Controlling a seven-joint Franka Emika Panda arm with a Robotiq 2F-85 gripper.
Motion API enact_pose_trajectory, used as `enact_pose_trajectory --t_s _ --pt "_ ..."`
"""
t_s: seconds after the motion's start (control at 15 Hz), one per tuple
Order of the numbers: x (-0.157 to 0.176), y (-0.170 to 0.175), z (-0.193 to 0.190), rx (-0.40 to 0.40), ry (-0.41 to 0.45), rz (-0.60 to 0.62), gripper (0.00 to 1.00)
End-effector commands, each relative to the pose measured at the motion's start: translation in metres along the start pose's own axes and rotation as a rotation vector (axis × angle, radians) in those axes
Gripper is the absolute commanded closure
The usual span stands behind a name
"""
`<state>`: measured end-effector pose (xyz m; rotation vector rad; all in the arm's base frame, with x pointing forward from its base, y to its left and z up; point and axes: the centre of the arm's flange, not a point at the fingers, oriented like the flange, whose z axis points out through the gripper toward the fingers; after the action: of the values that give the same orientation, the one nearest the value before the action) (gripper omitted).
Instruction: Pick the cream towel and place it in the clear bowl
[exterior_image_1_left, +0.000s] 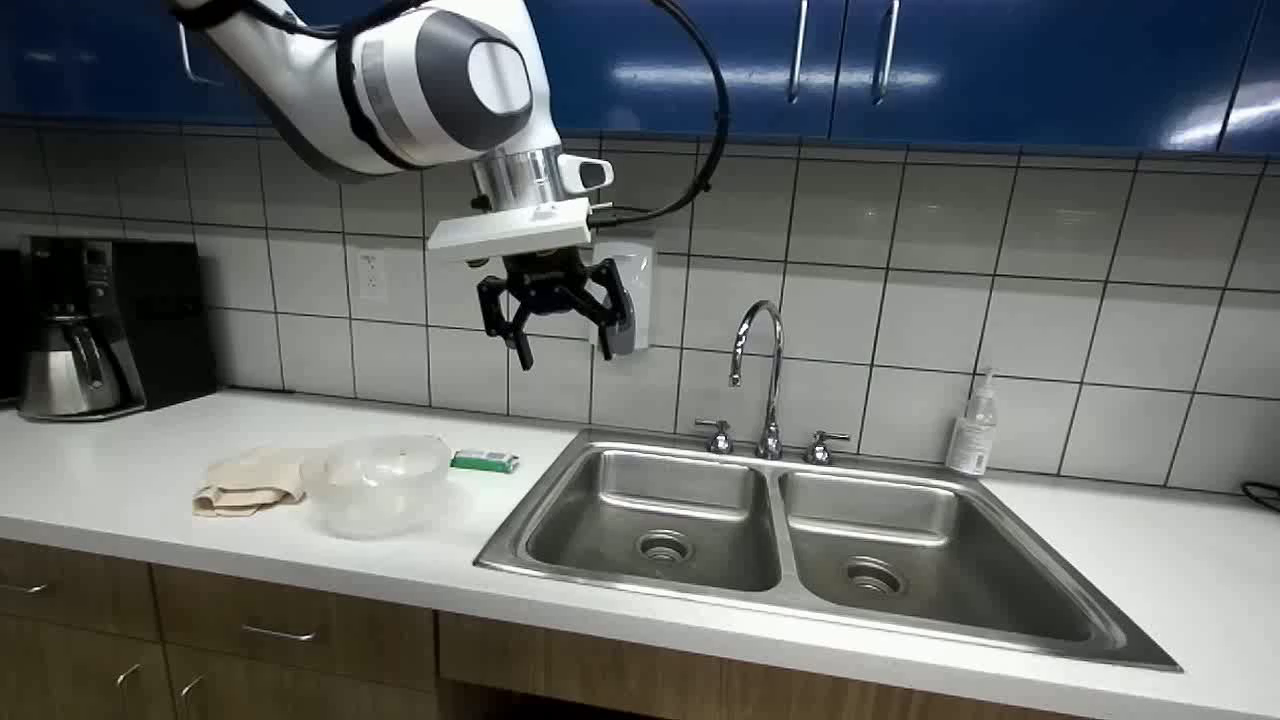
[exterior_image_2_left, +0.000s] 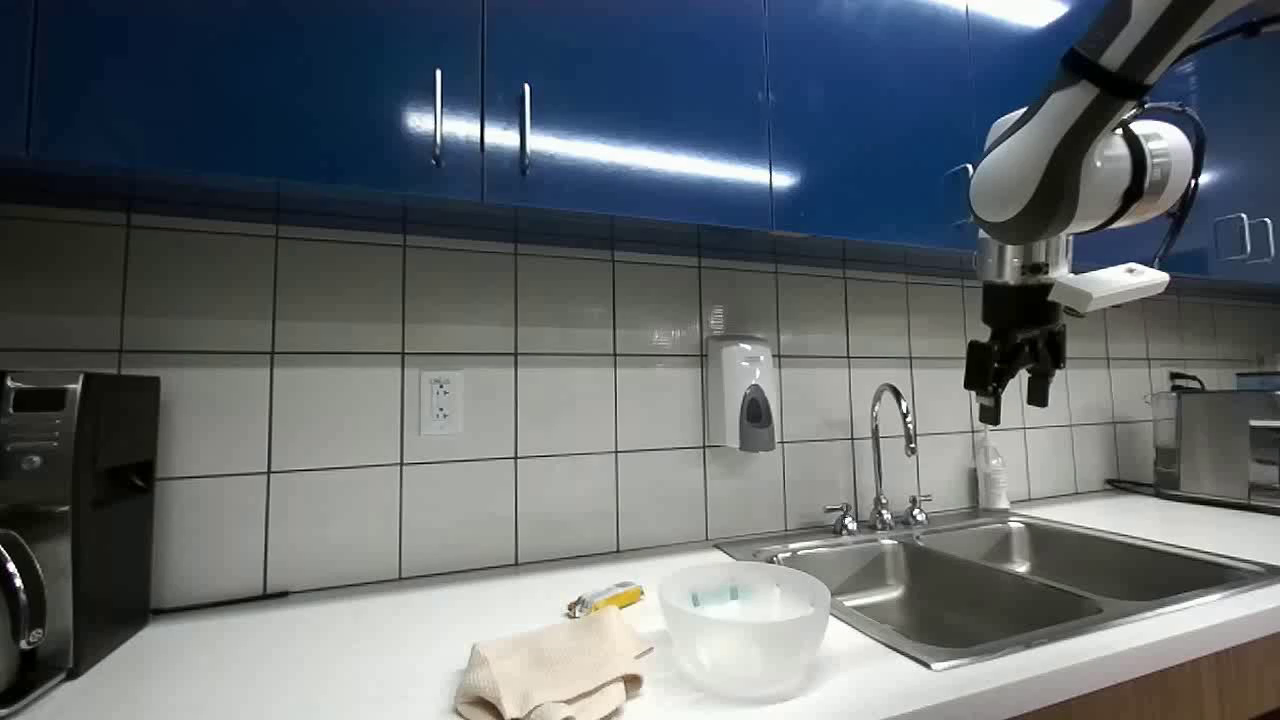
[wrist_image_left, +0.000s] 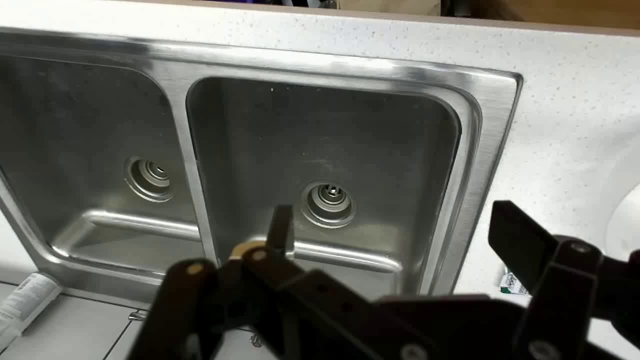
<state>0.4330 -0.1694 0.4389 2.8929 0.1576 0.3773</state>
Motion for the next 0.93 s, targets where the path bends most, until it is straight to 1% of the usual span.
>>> enact_pose_trajectory --t_s 0.0,0.53,0.67,0.87 --pt "0.0 0.0 0.0 0.0 0.0 0.0 0.0" --pt "0.0 0.0 0.0 0.0 0.0 0.0 0.0" --pt "0.001 -0.007 0.0 -0.013 -0.002 0.024 0.0" --pt "0.001 -0.028 -0.009 -0.02 0.017 0.065 0.0"
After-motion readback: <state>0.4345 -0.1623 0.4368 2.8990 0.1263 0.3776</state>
